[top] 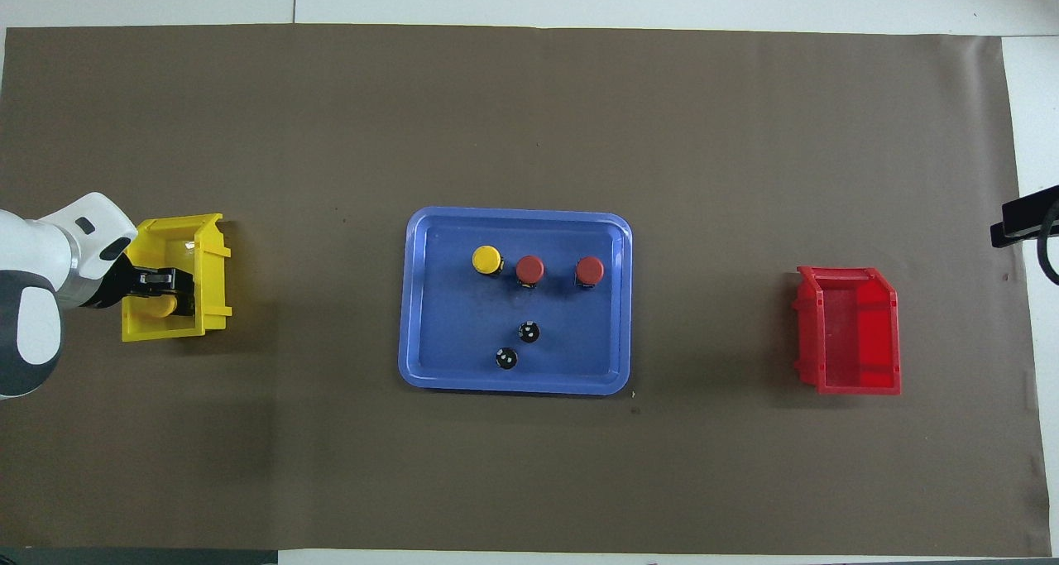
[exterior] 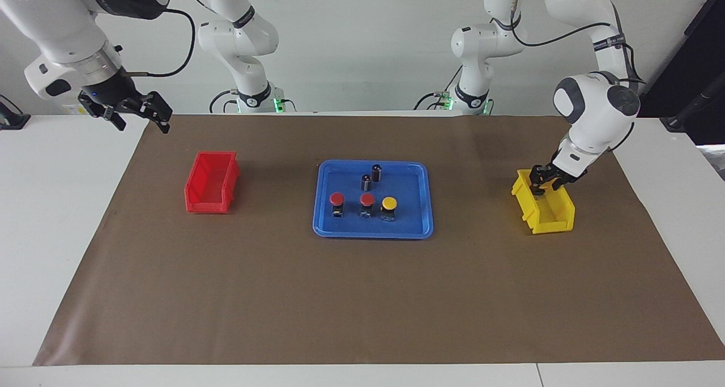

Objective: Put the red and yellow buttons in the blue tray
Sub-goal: 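Grasp the last yellow button in the holder with the left gripper and lift, then carry the yellow button into the tray beside the other yellow button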

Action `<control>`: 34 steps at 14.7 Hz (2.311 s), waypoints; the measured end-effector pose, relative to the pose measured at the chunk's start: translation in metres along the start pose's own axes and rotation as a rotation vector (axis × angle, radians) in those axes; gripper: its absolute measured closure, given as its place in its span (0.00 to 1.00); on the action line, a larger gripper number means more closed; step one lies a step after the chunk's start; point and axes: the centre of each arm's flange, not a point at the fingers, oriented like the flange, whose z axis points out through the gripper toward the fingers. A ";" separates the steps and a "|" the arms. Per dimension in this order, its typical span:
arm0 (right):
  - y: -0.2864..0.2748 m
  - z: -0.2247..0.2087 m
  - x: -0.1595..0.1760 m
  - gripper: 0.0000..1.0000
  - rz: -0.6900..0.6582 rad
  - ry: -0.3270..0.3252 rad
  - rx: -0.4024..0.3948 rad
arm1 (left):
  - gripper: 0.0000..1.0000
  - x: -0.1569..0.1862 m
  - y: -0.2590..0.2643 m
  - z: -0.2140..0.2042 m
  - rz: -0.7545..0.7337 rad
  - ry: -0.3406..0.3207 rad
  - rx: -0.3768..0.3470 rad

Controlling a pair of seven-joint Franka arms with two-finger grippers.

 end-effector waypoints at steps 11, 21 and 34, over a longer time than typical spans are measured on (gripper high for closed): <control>-0.002 0.000 0.000 0.00 -0.003 -0.001 0.000 | 0.59 0.005 0.003 -0.009 0.001 0.018 0.002; -0.002 0.001 0.000 0.00 -0.003 -0.002 0.000 | 0.59 0.032 0.209 -0.146 -0.047 0.068 -0.012; -0.002 0.001 0.000 0.00 -0.003 -0.002 0.000 | 0.59 0.022 0.371 -0.016 0.001 0.040 -0.035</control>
